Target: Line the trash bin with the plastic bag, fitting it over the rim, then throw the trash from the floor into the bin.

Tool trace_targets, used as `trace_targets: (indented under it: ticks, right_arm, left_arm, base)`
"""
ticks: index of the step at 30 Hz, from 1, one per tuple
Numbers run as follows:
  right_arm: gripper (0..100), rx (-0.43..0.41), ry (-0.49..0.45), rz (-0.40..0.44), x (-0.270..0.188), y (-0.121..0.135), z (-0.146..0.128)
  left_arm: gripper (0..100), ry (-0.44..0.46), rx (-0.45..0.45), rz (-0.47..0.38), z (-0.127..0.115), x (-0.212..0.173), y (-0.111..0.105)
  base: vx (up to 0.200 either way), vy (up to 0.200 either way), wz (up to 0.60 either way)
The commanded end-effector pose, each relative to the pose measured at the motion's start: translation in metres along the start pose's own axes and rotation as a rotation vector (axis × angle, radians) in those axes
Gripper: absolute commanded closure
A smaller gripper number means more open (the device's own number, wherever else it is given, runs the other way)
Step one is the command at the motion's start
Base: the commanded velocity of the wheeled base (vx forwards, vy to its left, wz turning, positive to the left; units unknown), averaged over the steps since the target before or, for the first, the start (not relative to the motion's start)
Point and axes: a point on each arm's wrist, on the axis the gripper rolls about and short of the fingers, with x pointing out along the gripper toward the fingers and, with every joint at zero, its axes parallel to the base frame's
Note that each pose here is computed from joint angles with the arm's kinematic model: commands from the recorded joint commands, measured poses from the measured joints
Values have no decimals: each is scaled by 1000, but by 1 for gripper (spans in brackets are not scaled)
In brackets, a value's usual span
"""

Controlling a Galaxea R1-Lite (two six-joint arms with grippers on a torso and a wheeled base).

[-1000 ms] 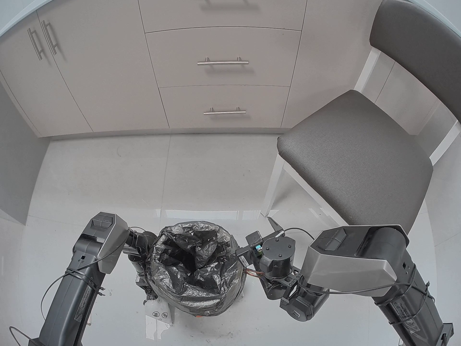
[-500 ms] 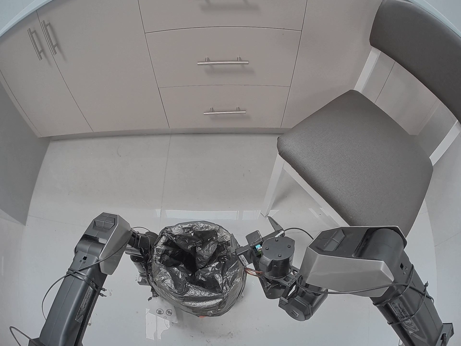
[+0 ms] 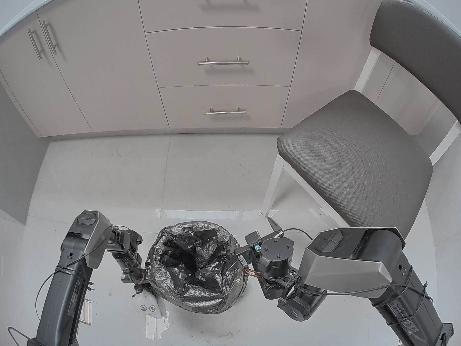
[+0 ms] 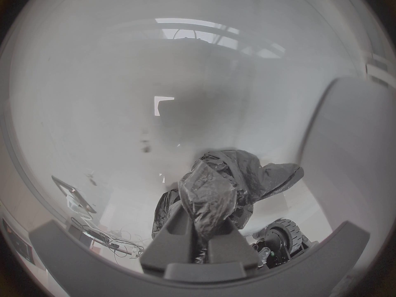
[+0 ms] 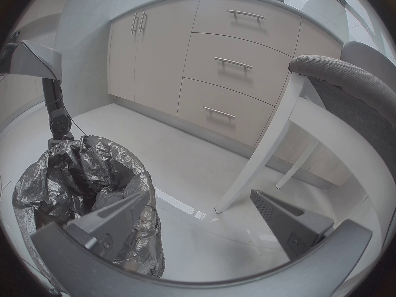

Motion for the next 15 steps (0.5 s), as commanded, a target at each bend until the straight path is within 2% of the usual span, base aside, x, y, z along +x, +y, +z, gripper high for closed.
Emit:
trace_targets:
  ticks: [1, 2, 8, 13, 14, 15]
  right_arm:
    - [0, 11, -16, -7, 0, -1, 3]
    - [0, 8, -15, -6, 0, -1, 3]
    - [0, 25, -43, -10, -2, -4, 17]
    - [0, 34, -59, -9, -6, -7, 28]
    - [0, 34, -59, -7, -6, -7, 29]
    - [0, 39, -70, -9, -8, -9, 35]
  left_arm:
    - [100, 0, -60, -6, 0, -5, 33]
    - [100, 9, -80, -5, -1, -12, 41]
    - [100, -135, -147, -6, 18, -94, 72]
    - [100, -249, -169, 2, 22, -178, 77]
    - [100, -256, -168, 1, 21, -184, 76]
    - [100, -298, -164, 3, 20, -214, 71]
  base:
    - [0, 0, 0]
    - [0, 0, 0]
    - [0, 0, 0]
    - [0, 0, 0]
    - [0, 0, 0]
    - [0, 0, 0]
